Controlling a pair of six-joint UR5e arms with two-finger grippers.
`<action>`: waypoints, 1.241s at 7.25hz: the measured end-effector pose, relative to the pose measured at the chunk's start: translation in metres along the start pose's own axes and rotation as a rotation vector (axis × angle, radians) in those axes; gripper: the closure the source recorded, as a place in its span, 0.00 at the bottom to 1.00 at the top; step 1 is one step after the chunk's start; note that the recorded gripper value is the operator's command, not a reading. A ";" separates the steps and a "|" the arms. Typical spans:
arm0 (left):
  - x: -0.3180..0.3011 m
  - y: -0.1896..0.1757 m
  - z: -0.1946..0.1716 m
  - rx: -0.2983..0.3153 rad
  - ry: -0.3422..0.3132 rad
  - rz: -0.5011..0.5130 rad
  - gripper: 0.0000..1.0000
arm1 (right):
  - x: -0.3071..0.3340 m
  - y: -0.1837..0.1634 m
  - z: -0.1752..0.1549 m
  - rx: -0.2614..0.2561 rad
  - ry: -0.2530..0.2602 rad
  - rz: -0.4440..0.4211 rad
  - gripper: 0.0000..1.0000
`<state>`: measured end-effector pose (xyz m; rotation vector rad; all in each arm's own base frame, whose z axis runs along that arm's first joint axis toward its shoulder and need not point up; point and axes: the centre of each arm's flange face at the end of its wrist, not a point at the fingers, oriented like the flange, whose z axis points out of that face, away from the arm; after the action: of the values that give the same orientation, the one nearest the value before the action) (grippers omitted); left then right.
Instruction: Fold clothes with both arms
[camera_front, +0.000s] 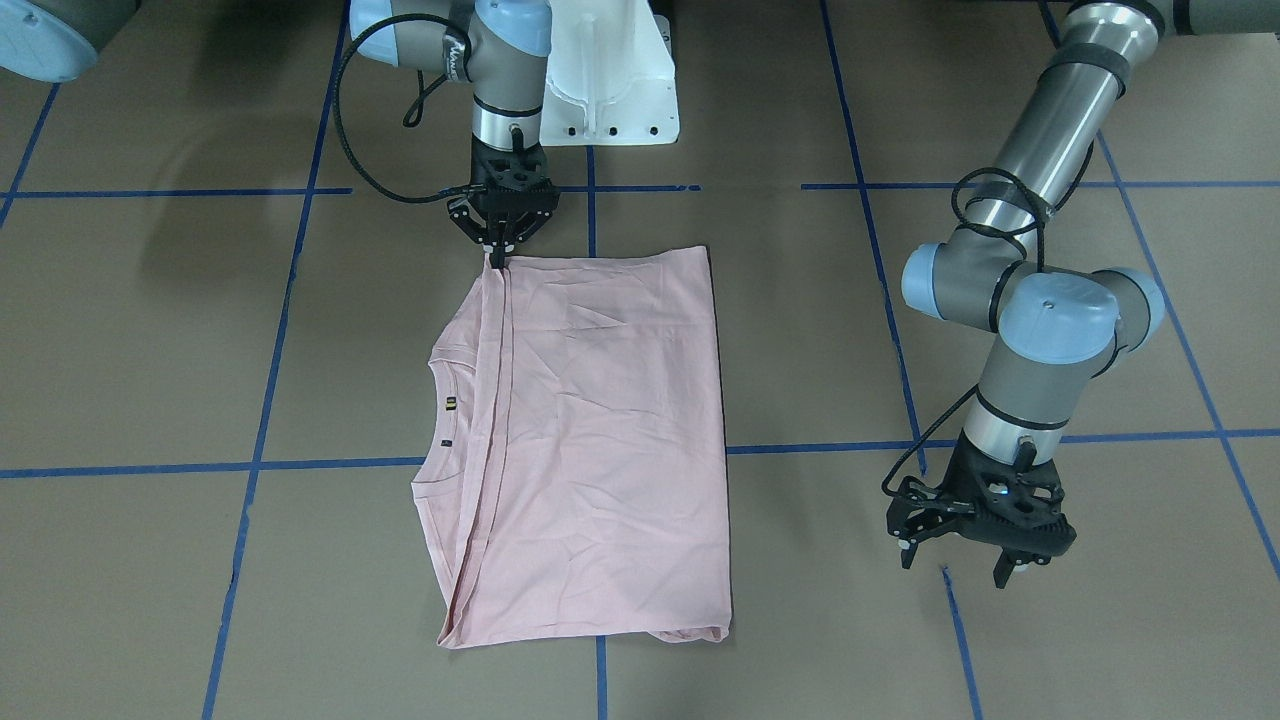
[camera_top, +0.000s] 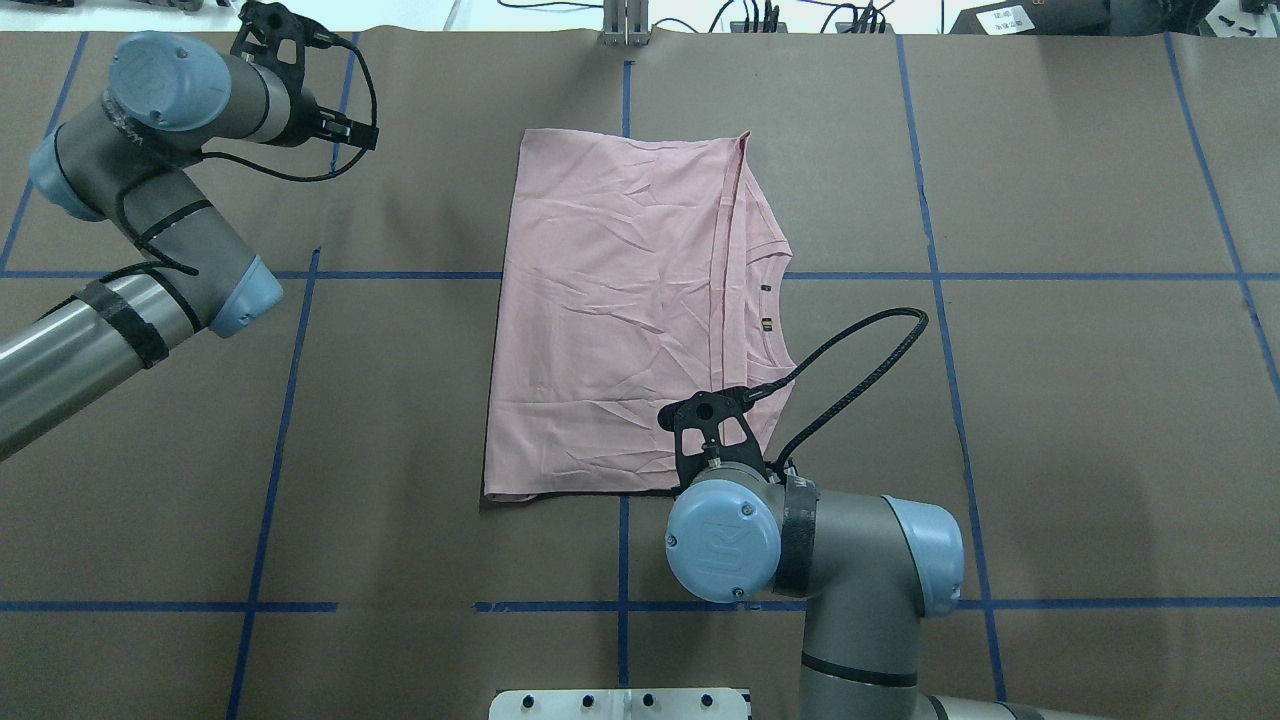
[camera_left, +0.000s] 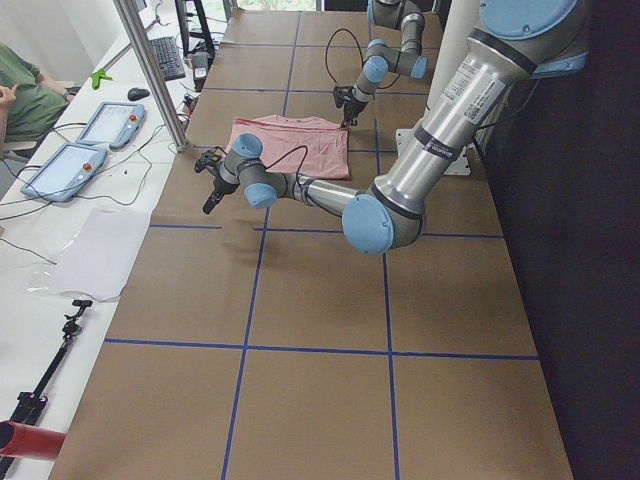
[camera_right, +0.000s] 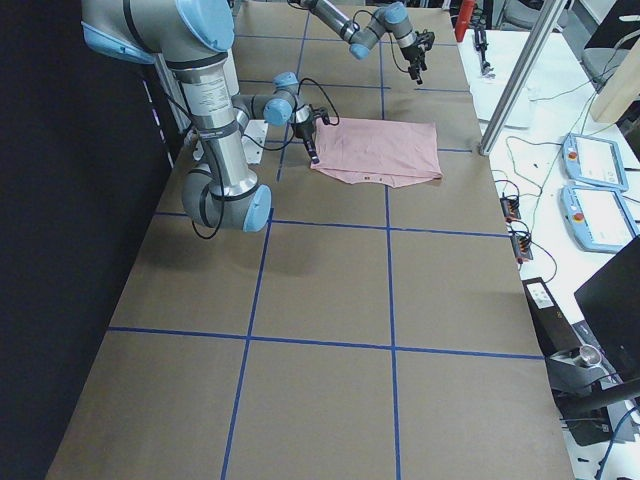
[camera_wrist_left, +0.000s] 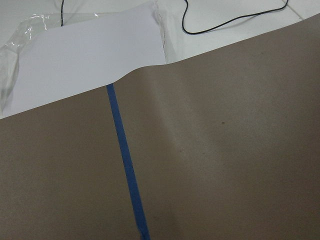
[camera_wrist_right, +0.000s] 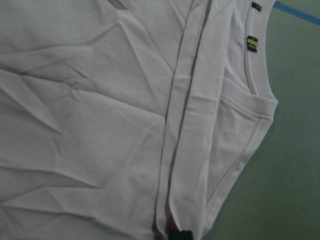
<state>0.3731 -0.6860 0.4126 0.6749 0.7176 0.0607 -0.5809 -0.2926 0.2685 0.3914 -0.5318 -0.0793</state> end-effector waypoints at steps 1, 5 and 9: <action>0.002 0.000 -0.001 0.000 0.002 -0.001 0.00 | 0.010 -0.003 0.000 0.005 0.005 0.010 1.00; 0.005 -0.001 -0.003 0.003 0.007 -0.001 0.00 | 0.046 0.019 0.009 -0.004 0.033 0.090 1.00; 0.008 0.001 -0.002 0.001 0.009 0.001 0.00 | 0.040 0.036 -0.002 -0.019 0.000 0.193 0.00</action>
<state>0.3778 -0.6822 0.4073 0.6763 0.7258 0.0648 -0.5466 -0.2657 0.3004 0.3203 -0.5660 0.1018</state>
